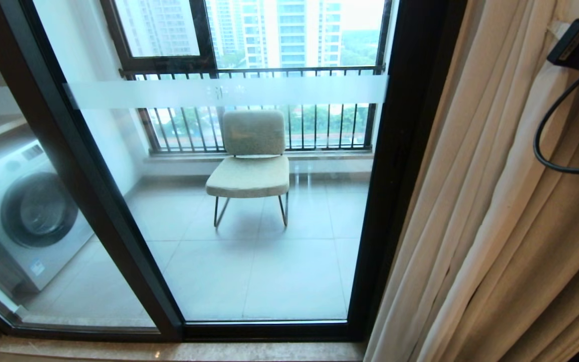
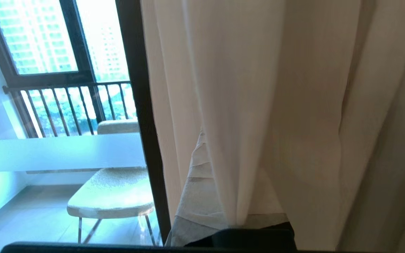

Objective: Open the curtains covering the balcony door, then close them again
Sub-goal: Close the inner curtains on both sides

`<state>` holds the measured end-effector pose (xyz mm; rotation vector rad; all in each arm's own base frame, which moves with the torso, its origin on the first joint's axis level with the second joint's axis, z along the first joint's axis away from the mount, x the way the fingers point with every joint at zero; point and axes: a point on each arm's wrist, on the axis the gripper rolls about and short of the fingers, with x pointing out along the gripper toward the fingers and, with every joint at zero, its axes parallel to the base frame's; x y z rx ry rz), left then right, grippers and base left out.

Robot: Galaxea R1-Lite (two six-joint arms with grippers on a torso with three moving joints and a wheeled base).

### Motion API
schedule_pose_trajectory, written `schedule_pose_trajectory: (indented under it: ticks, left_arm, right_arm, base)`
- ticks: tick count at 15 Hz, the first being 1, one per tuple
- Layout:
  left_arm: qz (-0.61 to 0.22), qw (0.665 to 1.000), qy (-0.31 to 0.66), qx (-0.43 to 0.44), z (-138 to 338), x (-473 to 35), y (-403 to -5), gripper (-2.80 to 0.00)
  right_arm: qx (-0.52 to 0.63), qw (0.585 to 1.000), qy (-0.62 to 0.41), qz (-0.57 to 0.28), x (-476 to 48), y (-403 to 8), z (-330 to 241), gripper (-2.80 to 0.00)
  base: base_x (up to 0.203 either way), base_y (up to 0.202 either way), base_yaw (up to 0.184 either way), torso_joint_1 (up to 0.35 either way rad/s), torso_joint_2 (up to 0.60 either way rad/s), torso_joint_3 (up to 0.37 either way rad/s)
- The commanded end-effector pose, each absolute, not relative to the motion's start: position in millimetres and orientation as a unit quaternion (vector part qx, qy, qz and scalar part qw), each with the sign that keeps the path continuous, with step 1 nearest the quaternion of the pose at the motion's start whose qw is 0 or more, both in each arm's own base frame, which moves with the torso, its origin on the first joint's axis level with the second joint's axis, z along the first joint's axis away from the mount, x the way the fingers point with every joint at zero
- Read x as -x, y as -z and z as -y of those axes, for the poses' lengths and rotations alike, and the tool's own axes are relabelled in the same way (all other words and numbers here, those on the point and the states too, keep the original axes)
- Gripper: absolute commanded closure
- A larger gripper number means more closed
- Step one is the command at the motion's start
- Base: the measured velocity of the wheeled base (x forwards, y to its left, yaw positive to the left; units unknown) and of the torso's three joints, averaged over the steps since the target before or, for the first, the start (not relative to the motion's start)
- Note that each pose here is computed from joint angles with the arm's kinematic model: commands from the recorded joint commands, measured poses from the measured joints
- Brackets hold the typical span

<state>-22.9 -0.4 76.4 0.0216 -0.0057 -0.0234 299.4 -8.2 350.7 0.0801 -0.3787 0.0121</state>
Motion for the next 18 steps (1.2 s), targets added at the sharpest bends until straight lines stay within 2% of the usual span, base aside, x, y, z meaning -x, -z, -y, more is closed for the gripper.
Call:
schedule_pose_trajectory:
  ticks: [1, 18]
  left_arm:
    - [0.003, 1.0, 0.012, -0.011, 0.4, 22.9, -76.4, 0.0]
    - [0.003, 1.0, 0.012, -0.011, 0.4, 22.9, -76.4, 0.0]
  right_arm:
    - [-0.04, 0.979, -0.008, 0.198, -306.0, -349.4, 8.3, 0.0]
    - [-0.02, 0.981, -0.007, 0.195, -300.4, -348.1, -5.7, 0.0]
  base:
    - [0.0, 0.0, 0.0, 0.0, 0.0, 0.0]
    - [0.0, 0.0, 0.0, 0.0, 0.0, 0.0]
